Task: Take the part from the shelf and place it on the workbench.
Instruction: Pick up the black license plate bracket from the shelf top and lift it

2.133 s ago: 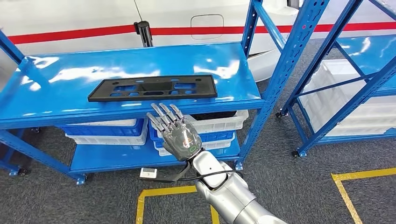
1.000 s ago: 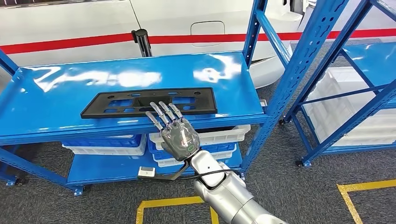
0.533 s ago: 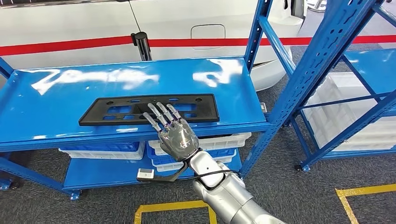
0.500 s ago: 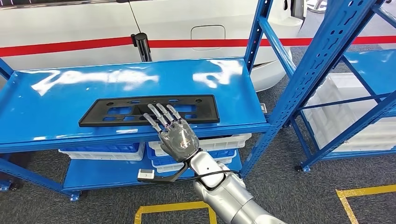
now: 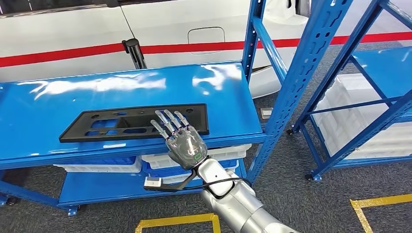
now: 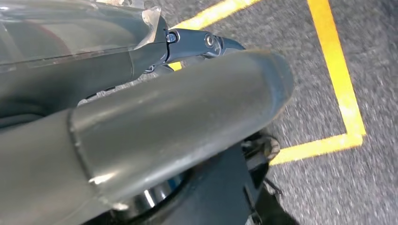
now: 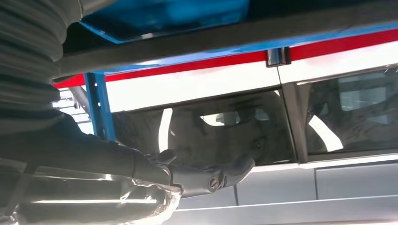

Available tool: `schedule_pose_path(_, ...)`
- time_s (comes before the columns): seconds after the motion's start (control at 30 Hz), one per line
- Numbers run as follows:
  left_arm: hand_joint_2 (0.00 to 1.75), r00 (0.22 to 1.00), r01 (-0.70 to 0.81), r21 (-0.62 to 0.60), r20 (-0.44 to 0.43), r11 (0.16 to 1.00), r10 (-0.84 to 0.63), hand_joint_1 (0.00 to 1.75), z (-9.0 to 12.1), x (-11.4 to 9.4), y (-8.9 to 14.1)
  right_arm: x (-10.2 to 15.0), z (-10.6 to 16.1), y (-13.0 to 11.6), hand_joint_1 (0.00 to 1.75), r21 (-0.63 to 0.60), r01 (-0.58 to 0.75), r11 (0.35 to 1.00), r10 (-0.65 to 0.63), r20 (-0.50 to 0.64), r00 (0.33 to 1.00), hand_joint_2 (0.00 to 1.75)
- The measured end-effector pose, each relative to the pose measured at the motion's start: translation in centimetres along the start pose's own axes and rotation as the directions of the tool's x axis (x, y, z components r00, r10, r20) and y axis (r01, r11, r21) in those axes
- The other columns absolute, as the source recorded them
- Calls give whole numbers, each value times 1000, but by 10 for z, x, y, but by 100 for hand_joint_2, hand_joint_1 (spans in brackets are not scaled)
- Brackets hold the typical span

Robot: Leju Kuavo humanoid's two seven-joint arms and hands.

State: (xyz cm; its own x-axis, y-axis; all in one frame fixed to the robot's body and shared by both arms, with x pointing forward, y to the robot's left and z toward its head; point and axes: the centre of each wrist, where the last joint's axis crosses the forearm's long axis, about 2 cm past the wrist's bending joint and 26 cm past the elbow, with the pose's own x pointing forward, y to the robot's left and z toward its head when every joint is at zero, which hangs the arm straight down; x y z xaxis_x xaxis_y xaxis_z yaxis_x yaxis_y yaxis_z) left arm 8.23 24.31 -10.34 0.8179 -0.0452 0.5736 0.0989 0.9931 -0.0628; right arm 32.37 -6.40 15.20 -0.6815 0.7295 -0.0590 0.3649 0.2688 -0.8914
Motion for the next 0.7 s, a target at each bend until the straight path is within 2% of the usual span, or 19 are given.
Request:
schedule_pose_path(0.57,0,1000,6,11,6,1000,-6,0,-1,1,1,2,0,2,0,8,2,1000,-2,4,1000,175)
schedule_pose_path(0.7,0,1000,16,29,13,999,-16,0,-1,2,0,8,1,6,0,24,14,1000,-15,35,999,175)
